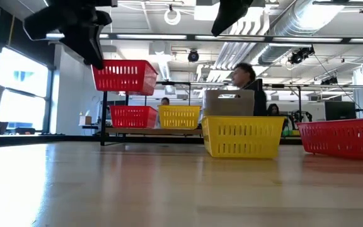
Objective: Stack baskets on shelf by color
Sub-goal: Stack the bottom red bin on the red bin on the shelf
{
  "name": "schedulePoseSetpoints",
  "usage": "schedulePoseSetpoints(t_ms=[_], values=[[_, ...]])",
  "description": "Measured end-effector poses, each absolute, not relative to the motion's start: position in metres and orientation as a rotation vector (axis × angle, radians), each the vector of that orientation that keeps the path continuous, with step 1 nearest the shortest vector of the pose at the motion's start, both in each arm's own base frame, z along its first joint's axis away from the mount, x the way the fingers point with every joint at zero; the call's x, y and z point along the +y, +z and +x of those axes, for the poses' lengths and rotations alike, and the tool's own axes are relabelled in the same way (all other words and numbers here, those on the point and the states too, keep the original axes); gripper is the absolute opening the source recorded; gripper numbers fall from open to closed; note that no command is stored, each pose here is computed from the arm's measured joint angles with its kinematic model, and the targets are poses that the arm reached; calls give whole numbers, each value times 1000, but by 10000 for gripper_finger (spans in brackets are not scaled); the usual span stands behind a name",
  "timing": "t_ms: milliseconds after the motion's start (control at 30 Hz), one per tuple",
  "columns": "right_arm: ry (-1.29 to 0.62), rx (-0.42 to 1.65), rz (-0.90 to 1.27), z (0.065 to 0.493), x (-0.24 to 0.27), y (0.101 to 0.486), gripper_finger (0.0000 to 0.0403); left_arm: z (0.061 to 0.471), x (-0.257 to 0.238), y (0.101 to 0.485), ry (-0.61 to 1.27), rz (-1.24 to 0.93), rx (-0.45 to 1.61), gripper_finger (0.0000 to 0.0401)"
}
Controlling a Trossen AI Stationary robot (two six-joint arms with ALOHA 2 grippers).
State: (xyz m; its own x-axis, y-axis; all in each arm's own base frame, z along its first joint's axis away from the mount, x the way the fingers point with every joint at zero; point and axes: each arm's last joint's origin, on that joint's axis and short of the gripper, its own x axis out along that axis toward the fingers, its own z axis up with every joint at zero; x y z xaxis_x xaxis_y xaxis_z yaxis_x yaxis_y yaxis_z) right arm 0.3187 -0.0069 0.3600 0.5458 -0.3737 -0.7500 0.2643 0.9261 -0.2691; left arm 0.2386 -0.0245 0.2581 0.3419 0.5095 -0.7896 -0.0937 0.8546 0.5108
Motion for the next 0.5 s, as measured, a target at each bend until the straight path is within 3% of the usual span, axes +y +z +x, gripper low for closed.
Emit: schedulePoseSetpoints(t_ms=[500], values=[[-369,926,-181,319,-7,360,103,227,44,255,387,427,1143,3]])
